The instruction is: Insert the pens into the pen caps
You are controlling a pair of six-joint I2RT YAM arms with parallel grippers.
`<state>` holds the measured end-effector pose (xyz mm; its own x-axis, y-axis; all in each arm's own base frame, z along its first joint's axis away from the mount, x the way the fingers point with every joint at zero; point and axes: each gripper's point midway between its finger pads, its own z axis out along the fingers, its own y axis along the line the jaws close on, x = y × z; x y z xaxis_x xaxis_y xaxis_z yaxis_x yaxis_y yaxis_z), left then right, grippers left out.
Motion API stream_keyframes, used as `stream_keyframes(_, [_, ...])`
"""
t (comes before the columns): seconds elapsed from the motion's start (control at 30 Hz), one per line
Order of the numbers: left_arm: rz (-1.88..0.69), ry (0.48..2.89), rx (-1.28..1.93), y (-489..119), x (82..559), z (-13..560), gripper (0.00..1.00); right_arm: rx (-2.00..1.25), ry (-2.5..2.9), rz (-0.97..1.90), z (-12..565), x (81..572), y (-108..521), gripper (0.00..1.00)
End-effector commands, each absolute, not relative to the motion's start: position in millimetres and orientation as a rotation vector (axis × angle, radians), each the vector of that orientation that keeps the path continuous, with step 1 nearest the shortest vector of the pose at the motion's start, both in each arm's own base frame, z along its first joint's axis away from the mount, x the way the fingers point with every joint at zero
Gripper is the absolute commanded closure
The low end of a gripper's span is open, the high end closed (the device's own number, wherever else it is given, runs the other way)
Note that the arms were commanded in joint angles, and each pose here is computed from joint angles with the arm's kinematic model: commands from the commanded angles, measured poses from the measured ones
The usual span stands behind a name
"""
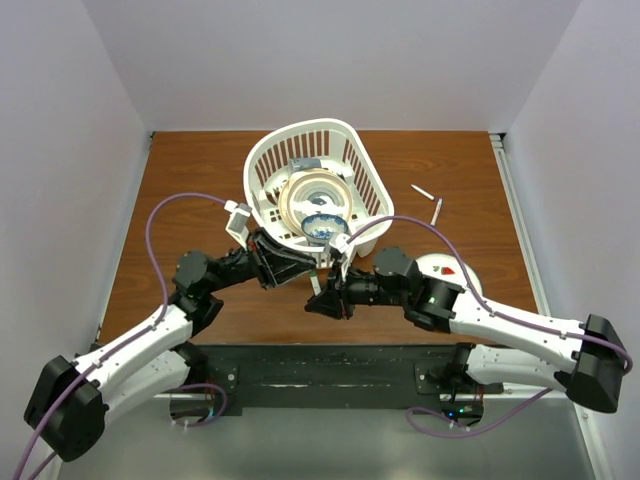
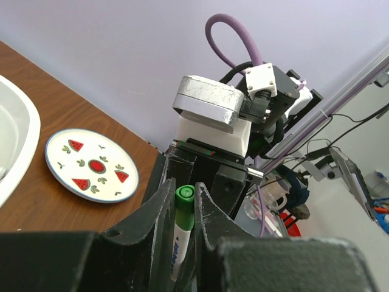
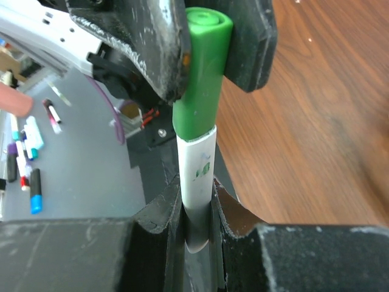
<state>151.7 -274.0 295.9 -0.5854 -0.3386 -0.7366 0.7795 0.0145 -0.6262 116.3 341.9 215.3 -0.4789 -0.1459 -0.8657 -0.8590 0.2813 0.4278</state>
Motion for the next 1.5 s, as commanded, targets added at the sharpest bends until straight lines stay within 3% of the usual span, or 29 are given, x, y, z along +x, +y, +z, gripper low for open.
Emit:
stream_keyframes(0.0, [-1.781, 1.585, 0.648, -287.5, 112.1, 256.4, 1.00, -0.761, 1.529, 1.202, 321.8, 157.6, 345.8, 1.00])
stream_keyframes(0.23, [-1.832, 1.553, 0.669, -286.8, 84.8, 233.8, 1.00, -0.765, 1.524, 1.254, 341.9, 168.8, 349.0, 1.00])
stream_keyframes(0.73, [-2.001, 1.415, 0.688, -290.0, 51.6, 247.6, 1.00, -0.792, 1.383, 1.282, 392.1, 181.3, 335.6, 1.00])
stream_keyframes(1.07, [-1.969, 1.631, 0.680, -301.1, 45.9, 225.9, 1.00, -0.873, 1.353, 1.203, 402.6, 188.2, 335.6, 1.00])
stream_keyframes(1.4, [-1.779, 1.538, 0.760, -319.0, 72.4, 291.7, 1.00, -1.016, 1.321, 1.359, 382.1, 156.7, 343.5, 1.00])
stream_keyframes(1.43, [-1.781, 1.537, 0.764, -321.5, 73.7, 293.0, 0.97, -1.027, 1.327, 1.364, 379.3, 155.1, 343.9, 1.00])
stream_keyframes(1.47, [-1.778, 1.531, 0.760, -323.0, 75.5, 296.4, 0.86, -1.039, 1.332, 1.366, 377.4, 152.7, 344.4, 1.00])
